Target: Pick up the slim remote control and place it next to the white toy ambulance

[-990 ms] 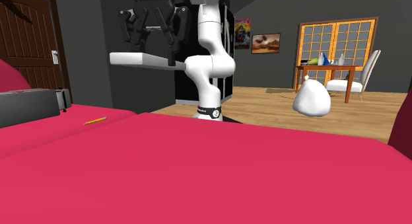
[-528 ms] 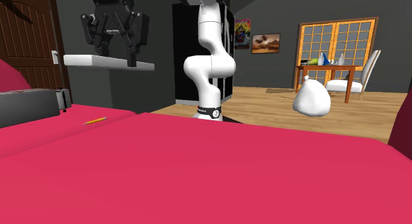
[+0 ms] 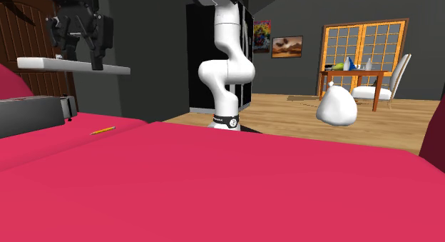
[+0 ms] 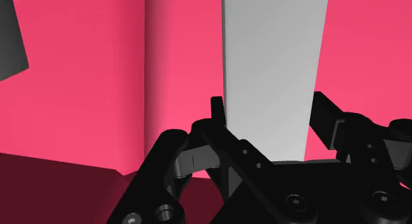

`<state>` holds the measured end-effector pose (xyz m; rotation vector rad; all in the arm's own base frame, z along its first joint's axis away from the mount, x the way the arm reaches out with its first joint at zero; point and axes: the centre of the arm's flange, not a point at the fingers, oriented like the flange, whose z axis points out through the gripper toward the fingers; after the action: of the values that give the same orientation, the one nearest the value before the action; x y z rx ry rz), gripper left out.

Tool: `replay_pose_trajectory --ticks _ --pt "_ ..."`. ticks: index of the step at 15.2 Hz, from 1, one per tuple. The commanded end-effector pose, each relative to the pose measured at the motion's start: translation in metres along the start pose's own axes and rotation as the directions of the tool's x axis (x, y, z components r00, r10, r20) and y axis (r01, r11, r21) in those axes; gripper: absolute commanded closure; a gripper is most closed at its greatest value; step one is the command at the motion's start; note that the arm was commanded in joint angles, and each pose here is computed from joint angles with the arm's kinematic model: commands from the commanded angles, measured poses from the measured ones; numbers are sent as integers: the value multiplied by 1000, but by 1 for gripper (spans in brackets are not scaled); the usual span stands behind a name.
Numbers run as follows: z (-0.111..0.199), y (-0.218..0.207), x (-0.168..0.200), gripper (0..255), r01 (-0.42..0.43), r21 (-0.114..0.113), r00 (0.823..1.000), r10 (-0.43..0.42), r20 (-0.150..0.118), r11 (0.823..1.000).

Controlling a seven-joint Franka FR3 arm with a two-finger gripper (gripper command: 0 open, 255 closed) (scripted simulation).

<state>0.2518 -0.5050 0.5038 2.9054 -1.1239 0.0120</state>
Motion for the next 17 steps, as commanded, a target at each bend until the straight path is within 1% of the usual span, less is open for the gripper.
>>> replay_pose_trajectory --ticks 1,7,17 --pt "2 25 -2 255 2 0 1000 -2 0 1000" --pt "3 109 -6 255 2 0 1000 -2 0 1000" --pt "56 108 -6 255 2 0 1000 -2 0 1000"
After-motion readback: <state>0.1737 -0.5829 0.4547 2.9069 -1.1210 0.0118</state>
